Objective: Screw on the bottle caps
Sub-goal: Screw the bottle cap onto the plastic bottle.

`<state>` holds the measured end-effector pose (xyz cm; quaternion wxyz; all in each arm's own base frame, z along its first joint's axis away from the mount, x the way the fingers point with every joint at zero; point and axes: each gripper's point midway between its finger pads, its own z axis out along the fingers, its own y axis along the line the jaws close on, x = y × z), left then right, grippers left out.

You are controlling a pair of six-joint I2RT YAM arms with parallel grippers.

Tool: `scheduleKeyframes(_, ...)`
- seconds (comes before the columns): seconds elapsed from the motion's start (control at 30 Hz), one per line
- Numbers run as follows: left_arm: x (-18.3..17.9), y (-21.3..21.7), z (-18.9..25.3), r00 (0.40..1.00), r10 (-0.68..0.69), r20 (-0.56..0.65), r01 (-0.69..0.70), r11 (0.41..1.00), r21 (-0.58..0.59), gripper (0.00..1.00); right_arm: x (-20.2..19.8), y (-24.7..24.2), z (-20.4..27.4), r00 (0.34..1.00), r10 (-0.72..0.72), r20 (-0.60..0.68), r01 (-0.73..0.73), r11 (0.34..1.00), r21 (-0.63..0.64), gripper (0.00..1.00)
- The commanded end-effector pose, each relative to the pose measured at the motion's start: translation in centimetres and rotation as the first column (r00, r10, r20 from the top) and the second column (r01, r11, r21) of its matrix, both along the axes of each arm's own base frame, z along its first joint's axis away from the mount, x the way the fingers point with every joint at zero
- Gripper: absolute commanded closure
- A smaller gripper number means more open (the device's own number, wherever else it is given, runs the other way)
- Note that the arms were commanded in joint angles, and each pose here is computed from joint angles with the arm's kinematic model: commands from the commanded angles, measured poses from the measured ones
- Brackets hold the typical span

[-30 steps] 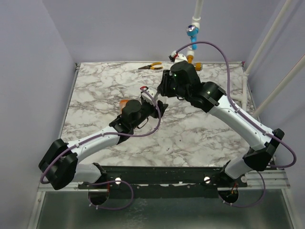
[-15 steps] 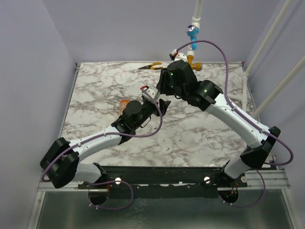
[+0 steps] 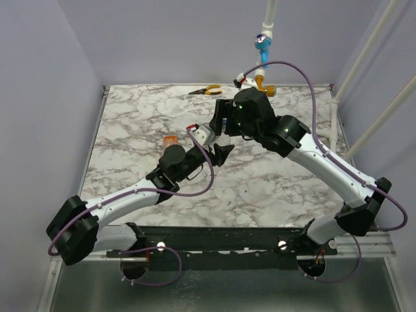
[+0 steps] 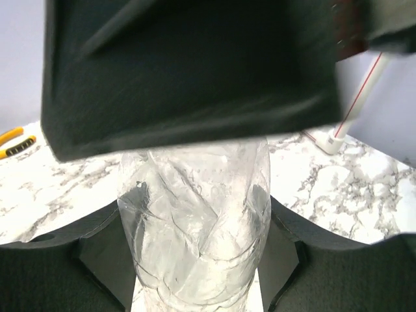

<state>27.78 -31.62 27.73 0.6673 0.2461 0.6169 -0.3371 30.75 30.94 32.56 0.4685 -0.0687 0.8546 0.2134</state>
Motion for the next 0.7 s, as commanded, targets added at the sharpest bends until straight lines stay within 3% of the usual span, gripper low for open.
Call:
scheduleKeyframes(0.0,-0.8,0.5,-0.3,0.998,-0.057,-0.039,0.056,0.998,-0.036,0.73,-1.3,-0.1,2.2,0.996,0.063,0.057,-0.066,0.996,0.066,0.21)
scheduleKeyframes(0.47,-2.4,0.3,-1.0,0.986,-0.157,-0.061,0.155,0.987,-0.038,0.73,-4.7,0.1,3.3,0.961,0.249,0.12,-0.261,0.961,0.094,0.09)
scheduleKeyframes(0.67,-4.1,0.1,-0.7,0.961,-0.269,-0.067,0.265,0.963,-0.053,0.73,-6.0,-1.1,4.8,0.929,0.313,0.197,-0.333,0.94,0.076,0.04)
